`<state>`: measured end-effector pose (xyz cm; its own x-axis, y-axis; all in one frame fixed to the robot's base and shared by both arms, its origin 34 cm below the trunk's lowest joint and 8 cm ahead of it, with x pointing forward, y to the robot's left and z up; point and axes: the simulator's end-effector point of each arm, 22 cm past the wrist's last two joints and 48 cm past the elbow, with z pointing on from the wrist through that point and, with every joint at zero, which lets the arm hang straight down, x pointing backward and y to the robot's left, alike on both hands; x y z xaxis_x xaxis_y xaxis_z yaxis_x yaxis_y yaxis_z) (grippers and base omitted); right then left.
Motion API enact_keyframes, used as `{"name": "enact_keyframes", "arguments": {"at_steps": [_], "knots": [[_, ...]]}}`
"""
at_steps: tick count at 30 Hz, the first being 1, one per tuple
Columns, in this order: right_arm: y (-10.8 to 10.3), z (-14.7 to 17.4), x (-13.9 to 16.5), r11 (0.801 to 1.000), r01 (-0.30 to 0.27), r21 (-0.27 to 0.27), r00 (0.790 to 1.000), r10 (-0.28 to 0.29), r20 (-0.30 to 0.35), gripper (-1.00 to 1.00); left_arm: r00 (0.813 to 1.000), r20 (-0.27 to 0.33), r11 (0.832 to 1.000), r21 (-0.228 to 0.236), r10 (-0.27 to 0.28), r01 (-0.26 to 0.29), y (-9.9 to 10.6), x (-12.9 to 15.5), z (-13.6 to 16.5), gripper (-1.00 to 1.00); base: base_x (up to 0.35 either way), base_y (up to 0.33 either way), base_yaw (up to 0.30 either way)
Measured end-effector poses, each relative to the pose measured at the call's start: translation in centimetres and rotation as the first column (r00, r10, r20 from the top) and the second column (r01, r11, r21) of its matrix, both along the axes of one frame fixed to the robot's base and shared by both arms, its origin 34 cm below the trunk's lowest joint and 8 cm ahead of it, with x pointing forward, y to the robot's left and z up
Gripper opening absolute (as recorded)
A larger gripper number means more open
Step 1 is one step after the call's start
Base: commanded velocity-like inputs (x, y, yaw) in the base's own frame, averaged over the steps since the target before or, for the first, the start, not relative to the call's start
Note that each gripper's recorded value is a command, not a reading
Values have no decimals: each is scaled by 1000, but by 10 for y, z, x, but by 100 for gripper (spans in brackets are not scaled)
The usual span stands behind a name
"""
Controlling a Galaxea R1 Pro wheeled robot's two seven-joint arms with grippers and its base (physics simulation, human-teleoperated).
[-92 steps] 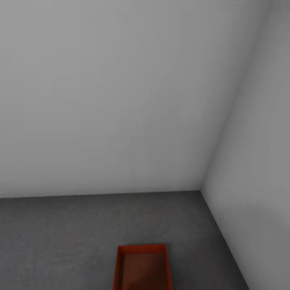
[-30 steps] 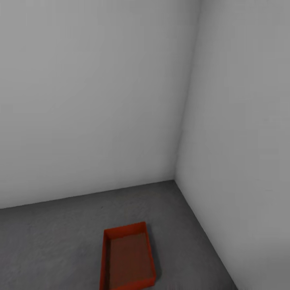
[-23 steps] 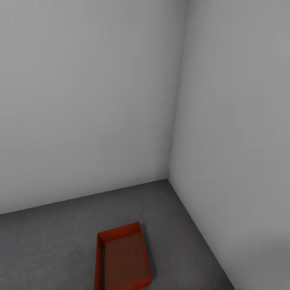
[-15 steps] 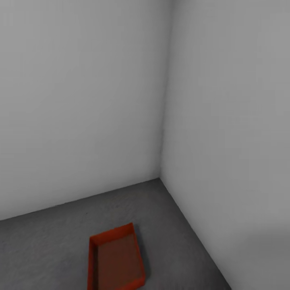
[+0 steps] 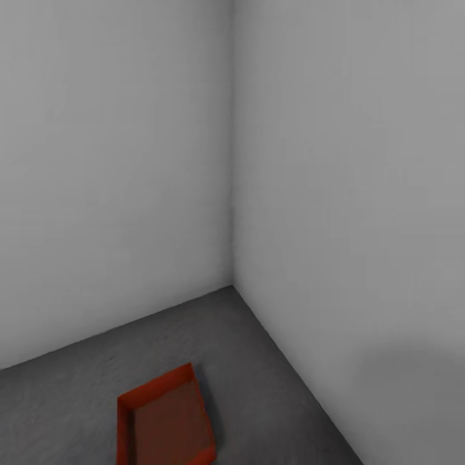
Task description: Move the two storage containers from the living room to the garage. In the garage, place one container on the floor and stack the other container on top of it (either order is fine).
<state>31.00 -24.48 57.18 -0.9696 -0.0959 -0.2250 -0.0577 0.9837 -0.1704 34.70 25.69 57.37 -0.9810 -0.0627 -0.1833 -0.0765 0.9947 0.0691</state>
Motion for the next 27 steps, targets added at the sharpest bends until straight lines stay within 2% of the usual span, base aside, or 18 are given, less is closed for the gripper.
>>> {"name": "enact_keyframes", "arguments": {"at_steps": [27], "knots": [[-2, 0, 0, 1000, 4, -2, 1000, -4, 1, 100, 1000, 0, 1000, 0, 0, 0, 0, 0, 0, 100, 0, 0, -293]]}}
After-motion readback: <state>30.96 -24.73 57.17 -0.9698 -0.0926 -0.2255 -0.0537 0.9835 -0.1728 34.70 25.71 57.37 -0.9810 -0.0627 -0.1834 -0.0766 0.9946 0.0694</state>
